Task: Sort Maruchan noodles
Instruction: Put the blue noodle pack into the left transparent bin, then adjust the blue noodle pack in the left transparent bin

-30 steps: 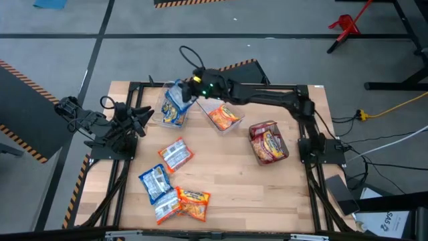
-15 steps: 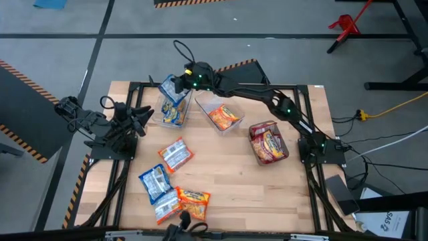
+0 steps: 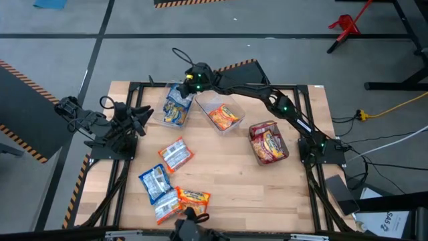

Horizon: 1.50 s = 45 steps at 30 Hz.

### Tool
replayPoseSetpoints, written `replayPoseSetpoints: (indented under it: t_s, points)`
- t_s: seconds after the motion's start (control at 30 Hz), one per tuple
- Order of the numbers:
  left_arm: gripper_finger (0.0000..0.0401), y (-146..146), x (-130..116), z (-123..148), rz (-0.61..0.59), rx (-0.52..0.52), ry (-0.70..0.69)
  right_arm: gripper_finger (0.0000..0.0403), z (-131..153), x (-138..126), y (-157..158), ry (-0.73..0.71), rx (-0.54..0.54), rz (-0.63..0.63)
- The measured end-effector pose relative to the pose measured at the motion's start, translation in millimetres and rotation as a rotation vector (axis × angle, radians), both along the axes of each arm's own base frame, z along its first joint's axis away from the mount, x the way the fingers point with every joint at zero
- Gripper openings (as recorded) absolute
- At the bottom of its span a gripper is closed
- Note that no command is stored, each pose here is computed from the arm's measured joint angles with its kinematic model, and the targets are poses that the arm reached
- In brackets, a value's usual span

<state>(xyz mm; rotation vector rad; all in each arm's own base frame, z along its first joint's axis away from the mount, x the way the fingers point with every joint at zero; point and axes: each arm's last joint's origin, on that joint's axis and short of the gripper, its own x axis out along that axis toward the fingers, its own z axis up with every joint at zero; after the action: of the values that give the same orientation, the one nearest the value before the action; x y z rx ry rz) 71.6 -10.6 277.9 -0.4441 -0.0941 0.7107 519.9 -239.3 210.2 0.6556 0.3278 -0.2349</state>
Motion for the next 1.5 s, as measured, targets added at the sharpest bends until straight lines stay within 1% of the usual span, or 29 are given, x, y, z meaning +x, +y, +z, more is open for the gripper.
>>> replayPoseSetpoints:
  t_s: [0.23, 0.33, 0.4, 0.47, 0.5, 0.53, 0.6, 0.7, 0.8, 0.87, 1.03, 1.23, 1.3, 1.4, 1.5]
  points:
    - [0.0141, 0, 0, 0, 0.008, 0.002, -0.001, 0.0163, -1, -4, -3, 0.0, 0.056, 0.098]
    - [0.0141, 0, 0, 0, 0.008, 0.004, 0.001, 0.0191, 15, -1, 0, -0.044, 0.071, 0.196]
    - [0.0141, 0, 0, 0, 0.008, 0.005, 0.003, 0.0195, 30, 4, 13, -0.08, 0.02, 0.275]
    - [0.0141, 0, 0, 0, 0.009, 0.006, 0.004, 0.0191, 40, 12, 36, -0.075, -0.045, 0.349]
    - [0.0141, 0, 0, 0, 0.009, 0.006, 0.005, 0.0187, 41, 16, 48, -0.063, -0.087, 0.366]
    - [0.0141, 0, 0, 0, 0.009, 0.006, 0.005, 0.0181, 39, 20, 60, -0.048, -0.138, 0.359]
    - [0.0141, 0, 0, -1, 0.009, 0.008, 0.008, 0.0167, 32, 25, 78, 0.031, -0.191, 0.333]
    - [0.0141, 0, 0, -1, 0.009, 0.008, 0.008, 0.0139, 20, 30, 92, 0.125, -0.297, 0.284]
    - [0.0141, 0, 0, -1, 0.009, 0.008, 0.008, 0.0112, 1, 33, 100, 0.225, -0.353, 0.251]
    - [0.0141, 0, 0, 0, 0.01, 0.008, 0.007, 0.0098, -10, 34, 100, 0.267, -0.362, 0.246]
    - [0.0141, 0, 0, -1, 0.01, 0.008, 0.008, 0.0074, -18, 36, 99, 0.264, -0.353, 0.27]
    - [0.0141, 0, 0, 0, 0.016, 0.009, 0.007, 0.0061, -38, 39, 103, 0.291, -0.357, 0.317]
    - [0.0141, 0, 0, 0, 0.018, 0.005, 0.002, 0.006, -48, 38, 104, 0.326, -0.326, 0.336]
    - [0.0141, 0, 0, -1, 0.019, -0.008, -0.009, 0.006, -50, 38, 104, 0.33, -0.295, 0.332]
    - [0.0141, 0, 0, -1, 0.007, -0.012, -0.009, 0.006, -42, 38, 102, 0.312, -0.302, 0.309]
